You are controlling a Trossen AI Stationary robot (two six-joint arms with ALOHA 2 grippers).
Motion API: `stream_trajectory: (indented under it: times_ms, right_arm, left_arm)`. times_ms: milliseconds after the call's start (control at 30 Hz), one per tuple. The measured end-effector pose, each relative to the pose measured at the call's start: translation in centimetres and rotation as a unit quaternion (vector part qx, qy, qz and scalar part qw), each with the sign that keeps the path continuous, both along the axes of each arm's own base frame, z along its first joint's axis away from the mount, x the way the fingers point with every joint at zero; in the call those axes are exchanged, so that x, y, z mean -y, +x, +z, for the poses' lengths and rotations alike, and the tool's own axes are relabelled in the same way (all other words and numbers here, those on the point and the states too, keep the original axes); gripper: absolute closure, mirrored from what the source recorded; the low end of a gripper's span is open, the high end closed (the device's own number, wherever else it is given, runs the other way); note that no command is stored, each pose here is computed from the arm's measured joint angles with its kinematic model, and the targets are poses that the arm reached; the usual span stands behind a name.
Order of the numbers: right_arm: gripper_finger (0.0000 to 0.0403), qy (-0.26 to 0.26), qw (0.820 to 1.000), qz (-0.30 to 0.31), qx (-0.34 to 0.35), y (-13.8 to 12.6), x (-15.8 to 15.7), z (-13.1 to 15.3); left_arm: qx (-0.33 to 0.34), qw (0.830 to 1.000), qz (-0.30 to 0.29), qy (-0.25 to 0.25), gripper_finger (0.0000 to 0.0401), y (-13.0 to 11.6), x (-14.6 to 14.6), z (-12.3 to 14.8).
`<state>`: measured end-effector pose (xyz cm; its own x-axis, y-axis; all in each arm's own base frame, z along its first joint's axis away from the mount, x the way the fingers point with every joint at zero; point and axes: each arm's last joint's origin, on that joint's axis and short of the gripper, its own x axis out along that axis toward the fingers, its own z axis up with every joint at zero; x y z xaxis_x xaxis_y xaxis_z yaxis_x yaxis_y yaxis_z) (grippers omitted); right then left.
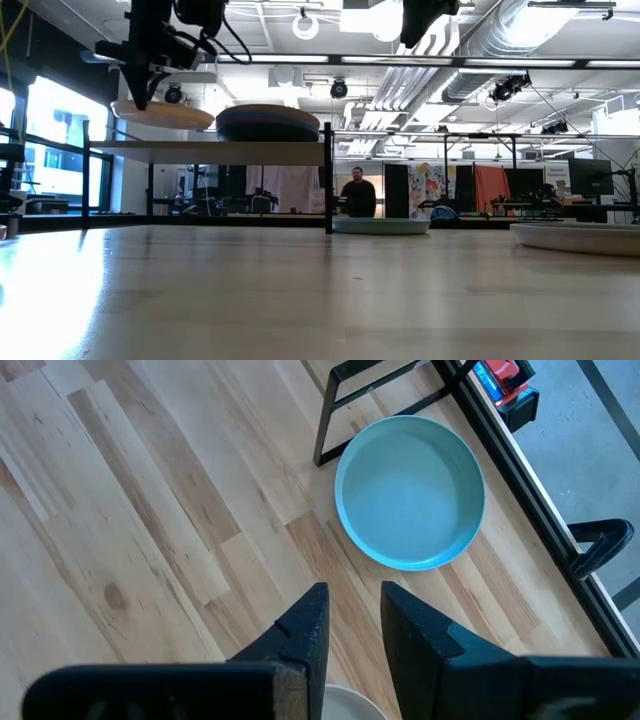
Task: Place and stack plates onto a shelf
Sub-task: Put the white plate on the shelf
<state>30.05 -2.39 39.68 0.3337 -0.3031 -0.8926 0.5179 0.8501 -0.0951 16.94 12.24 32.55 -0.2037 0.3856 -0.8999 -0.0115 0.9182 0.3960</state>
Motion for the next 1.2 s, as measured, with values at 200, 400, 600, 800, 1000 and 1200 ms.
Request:
stream_trajectory:
  times_ms: [200,400,600,800,1000,1200]
  right_arm:
    - [0.0331,0.0,1.0,0.0,0.0,0.0,0.0,0.0]
    - [0.0331,0.0,1.0,0.0,0.0,0.0,0.0,0.0]
    - [0.0331,-0.002,1.0,0.005,-0.002,0.0,0.0,0.0]
    - [0.0331,-0.003,1.0,0.007,-0.003,0.0,0.0,0.0]
    - [0.0331,-0.003,1.0,0.008,-0.003,0.0,0.0,0.0]
    - [0.0331,-0.004,1.0,0.012,-0.004,0.0,0.0,0.0]
  left_arm:
    - [-0.021,1.0,0.0,-0.013,0.04,1.0,-0.8,-1.1]
    - [-0.041,0.999,0.011,-0.025,0.04,2.0,-1.4,-2.3]
    - [-0.043,0.998,0.015,-0.042,0.04,2.6,-1.7,-3.0]
    - [-0.016,0.998,0.015,-0.057,0.04,3.0,-1.7,-3.1]
    - [-0.002,0.998,0.015,-0.053,0.04,3.2,-1.8,-3.1]
    - [0.018,0.998,0.02,-0.064,0.04,3.4,-1.8,-3.2]
